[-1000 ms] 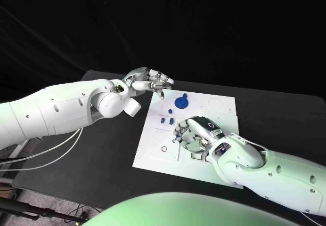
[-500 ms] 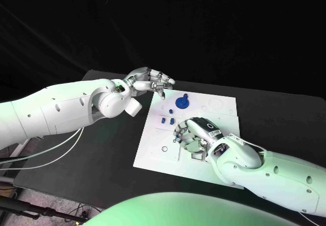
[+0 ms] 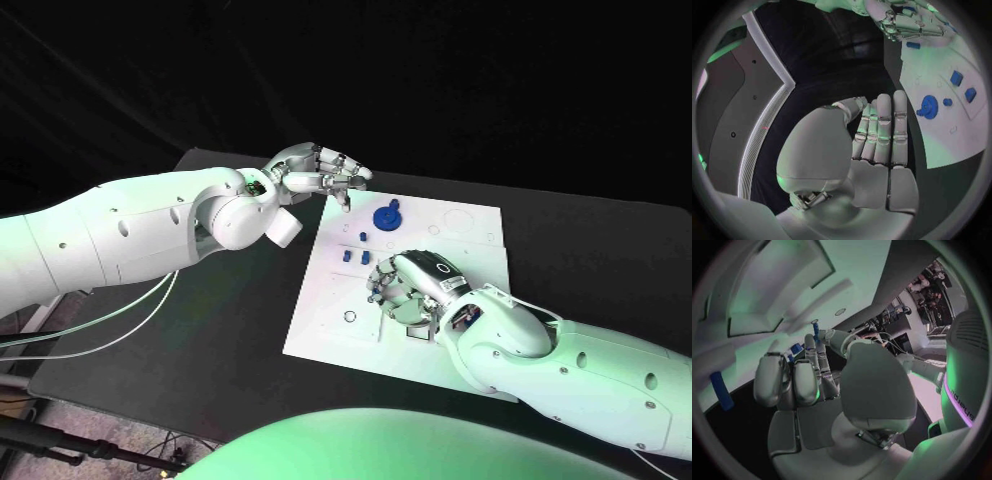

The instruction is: Assemble the parts on the task board

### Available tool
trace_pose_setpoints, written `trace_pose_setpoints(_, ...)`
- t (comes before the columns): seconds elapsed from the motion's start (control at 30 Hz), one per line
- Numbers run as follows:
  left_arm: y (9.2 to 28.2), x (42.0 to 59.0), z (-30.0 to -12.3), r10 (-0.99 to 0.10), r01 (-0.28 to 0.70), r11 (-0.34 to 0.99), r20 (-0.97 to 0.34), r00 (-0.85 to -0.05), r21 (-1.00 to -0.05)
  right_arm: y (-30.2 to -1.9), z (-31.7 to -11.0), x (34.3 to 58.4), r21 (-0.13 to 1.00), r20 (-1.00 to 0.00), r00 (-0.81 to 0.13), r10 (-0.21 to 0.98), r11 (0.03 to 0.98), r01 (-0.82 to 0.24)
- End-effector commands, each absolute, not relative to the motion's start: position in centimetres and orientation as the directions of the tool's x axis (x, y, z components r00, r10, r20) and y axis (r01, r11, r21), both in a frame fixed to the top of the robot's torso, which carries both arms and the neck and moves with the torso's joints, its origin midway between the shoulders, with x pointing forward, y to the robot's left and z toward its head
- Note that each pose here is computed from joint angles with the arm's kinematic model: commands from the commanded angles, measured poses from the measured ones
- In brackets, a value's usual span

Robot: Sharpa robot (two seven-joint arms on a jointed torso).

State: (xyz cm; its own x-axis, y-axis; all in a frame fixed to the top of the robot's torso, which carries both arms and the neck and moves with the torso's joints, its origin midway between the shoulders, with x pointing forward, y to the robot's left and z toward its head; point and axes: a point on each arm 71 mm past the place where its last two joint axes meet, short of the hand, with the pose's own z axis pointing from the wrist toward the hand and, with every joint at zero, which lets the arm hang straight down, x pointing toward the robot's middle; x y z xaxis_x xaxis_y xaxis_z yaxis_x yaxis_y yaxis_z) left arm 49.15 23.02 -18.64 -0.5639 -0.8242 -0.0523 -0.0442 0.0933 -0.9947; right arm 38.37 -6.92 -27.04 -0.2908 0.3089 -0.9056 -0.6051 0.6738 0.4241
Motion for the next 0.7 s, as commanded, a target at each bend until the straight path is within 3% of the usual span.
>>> trace_pose_setpoints(0.03,22.79,49.04,-18.58,-0.812,-0.042,0.089,-0.048,-0.581,-0.995,-6.83,-27.29,38.37,0.404,-0.914,-0.294,0.279,0.683,-0.608)
trace_pose_setpoints(0.7,22.82,48.99,-18.56,-0.812,-0.041,0.091,-0.05,-0.582,-0.995,-6.59,-27.72,38.56,0.386,-0.92,-0.306,0.245,0.692,-0.61)
